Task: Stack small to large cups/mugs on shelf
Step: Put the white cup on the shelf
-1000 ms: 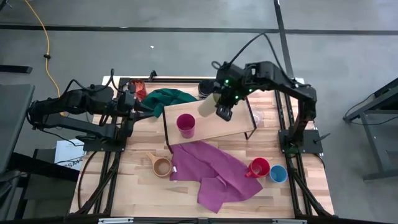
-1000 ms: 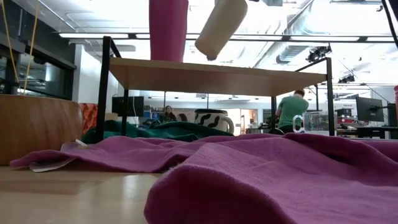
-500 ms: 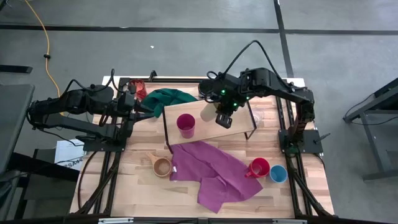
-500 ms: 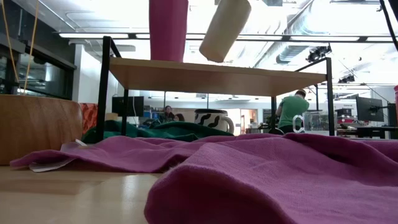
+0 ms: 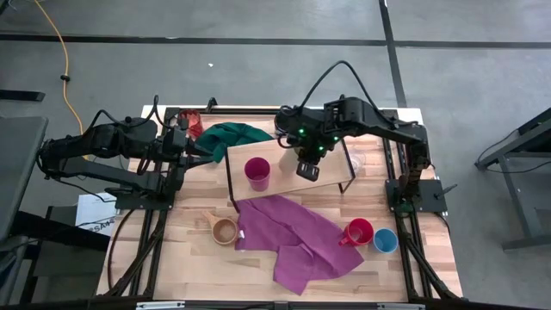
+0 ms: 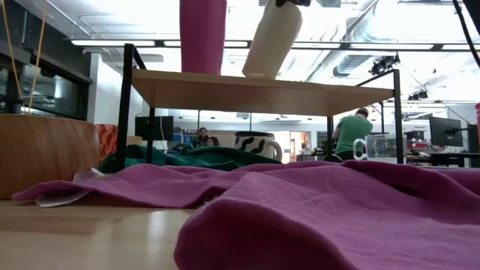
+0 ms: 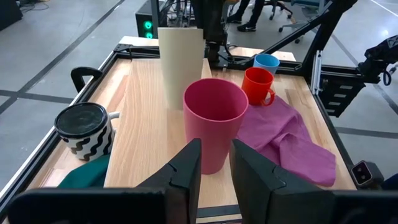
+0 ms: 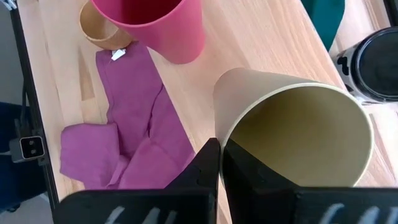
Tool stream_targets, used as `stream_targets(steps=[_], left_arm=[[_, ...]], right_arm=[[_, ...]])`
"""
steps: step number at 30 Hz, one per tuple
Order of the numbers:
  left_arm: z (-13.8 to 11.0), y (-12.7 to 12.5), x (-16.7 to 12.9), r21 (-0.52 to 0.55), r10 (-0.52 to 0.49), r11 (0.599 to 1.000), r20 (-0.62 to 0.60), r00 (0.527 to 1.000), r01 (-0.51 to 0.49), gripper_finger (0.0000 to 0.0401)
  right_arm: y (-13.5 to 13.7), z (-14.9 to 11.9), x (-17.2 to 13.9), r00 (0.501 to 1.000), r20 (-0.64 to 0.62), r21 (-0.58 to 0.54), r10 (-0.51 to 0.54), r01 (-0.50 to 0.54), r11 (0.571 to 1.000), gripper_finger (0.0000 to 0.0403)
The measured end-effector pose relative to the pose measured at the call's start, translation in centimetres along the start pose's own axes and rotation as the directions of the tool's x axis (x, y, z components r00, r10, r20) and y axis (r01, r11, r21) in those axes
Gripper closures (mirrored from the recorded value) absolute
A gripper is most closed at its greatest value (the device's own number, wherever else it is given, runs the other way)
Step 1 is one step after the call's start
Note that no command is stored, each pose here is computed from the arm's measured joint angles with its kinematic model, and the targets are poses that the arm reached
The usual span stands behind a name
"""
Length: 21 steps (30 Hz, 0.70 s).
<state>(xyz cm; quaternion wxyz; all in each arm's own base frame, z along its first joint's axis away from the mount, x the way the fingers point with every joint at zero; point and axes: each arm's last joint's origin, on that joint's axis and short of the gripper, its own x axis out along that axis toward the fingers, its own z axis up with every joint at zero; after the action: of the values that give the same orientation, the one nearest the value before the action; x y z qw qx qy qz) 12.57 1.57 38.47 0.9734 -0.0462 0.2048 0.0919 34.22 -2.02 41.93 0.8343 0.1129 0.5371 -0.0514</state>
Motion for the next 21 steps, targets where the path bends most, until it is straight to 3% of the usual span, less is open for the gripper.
stream_targets(steps=[21], left_arm=[[0.00, 0.00, 0.00, 0.008, 0.000, 1.000, 0.000, 1.000, 0.000, 0.0327]], right_arm=[[-0.01, 0.17, 0.56, 1.000, -0.015, -0.005, -0.002, 0.002, 1.000, 0.0403]])
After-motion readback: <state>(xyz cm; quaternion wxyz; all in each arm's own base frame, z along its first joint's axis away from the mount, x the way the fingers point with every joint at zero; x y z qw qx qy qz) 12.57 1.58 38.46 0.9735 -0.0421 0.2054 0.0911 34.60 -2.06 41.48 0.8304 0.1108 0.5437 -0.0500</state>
